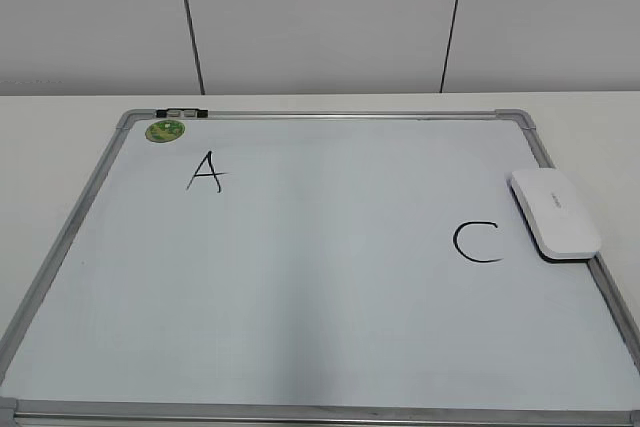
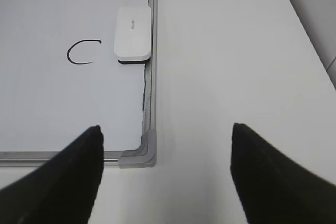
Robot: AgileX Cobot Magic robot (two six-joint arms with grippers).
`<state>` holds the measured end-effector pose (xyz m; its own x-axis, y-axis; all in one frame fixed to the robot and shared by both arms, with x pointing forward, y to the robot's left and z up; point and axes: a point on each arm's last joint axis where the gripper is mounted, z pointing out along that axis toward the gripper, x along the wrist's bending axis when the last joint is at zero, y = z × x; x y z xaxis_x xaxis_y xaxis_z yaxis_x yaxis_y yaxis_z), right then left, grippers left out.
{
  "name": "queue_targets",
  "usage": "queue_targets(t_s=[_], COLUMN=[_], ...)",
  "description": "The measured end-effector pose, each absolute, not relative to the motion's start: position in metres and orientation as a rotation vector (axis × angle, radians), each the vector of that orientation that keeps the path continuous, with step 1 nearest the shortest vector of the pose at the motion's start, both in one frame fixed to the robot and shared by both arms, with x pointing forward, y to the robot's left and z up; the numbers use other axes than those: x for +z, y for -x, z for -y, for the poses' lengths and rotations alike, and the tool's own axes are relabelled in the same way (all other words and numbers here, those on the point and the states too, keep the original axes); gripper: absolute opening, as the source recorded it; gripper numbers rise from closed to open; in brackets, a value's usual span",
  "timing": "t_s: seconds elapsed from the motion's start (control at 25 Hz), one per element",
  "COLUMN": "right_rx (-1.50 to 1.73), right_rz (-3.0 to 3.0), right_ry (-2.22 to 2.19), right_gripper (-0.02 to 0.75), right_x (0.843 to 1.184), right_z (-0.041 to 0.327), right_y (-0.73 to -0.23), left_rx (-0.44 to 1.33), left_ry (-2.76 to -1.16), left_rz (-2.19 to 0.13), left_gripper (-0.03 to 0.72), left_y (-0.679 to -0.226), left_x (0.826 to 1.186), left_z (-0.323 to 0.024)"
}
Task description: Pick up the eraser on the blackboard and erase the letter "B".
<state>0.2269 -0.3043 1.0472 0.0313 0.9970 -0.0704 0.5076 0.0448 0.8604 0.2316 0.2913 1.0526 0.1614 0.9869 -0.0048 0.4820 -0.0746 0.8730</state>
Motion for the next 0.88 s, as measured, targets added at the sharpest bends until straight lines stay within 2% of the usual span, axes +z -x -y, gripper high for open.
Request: queue_targets(t_s=[0.88], right_rx=[0.827], right_rz=[-1.575], right_ry=[-1.561], right_gripper=[0.58], right_x=[1.0472], right_z=[0.3043], right_y=[-0.2269], left_rx=[0.83], left_ry=[-1.671], left_rz=[-1.424], left_gripper=[0.324], left_y=[-0.2316], left_x=[1.0526], left_z=[-0.2913])
